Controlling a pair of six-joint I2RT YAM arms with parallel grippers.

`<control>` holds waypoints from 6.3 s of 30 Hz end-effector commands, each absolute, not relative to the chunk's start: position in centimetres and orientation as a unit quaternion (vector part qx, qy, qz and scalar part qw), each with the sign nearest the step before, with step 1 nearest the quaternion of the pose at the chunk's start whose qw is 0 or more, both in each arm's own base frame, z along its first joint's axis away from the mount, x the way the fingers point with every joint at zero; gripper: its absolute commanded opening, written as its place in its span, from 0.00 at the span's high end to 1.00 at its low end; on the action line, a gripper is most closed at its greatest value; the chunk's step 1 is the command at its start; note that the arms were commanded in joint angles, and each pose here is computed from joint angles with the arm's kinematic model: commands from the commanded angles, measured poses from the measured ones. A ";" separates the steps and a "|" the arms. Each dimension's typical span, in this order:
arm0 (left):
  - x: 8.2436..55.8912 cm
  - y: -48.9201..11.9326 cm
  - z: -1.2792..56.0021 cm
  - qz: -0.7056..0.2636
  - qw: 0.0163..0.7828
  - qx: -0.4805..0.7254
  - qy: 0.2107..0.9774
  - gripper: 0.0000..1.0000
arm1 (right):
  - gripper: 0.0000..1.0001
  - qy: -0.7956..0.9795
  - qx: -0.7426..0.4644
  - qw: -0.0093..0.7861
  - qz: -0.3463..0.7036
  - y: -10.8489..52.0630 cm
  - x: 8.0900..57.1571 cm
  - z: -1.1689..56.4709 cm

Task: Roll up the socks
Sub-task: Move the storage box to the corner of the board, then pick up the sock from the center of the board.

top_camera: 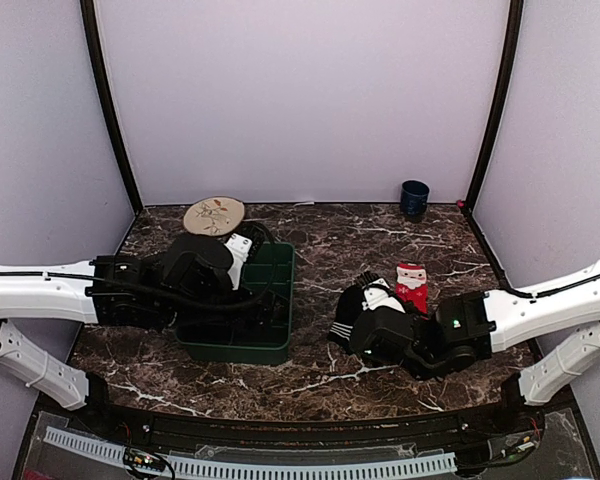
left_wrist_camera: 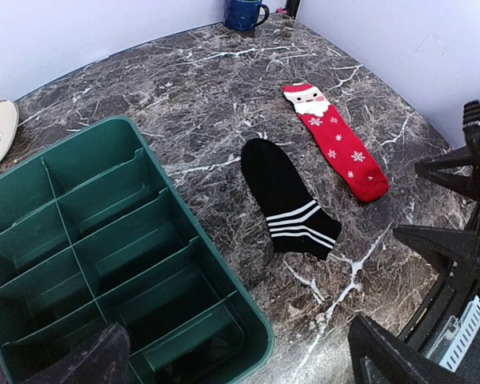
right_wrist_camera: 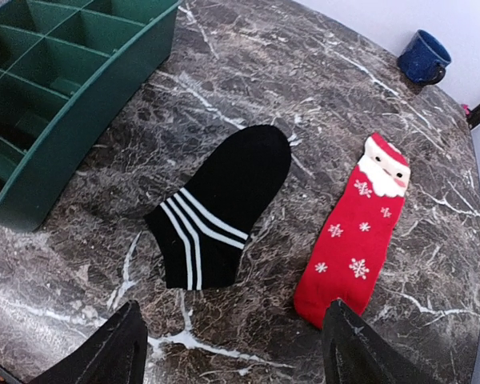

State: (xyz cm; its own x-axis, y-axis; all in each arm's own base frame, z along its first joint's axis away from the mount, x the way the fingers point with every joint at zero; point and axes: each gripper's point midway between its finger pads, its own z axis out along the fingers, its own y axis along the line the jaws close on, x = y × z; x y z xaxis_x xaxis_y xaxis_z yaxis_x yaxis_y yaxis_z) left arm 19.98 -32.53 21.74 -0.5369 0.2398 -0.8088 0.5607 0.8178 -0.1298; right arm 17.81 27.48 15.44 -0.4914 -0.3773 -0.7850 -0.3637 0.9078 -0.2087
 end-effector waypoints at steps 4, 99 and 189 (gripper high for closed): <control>19.5 -30.6 21.9 -0.204 0.428 0.200 0.857 0.04 | 0.29 0.866 -0.290 0.408 0.018 30.0 16.0 11.8; 18.6 -18.2 9.1 -0.012 0.274 0.188 0.943 0.31 | 0.35 0.884 -0.307 0.340 0.089 43.1 30.3 10.7; 23.9 -36.2 13.0 -0.244 0.288 0.220 0.900 0.09 | 0.33 0.892 -0.241 0.377 0.059 27.5 21.1 14.4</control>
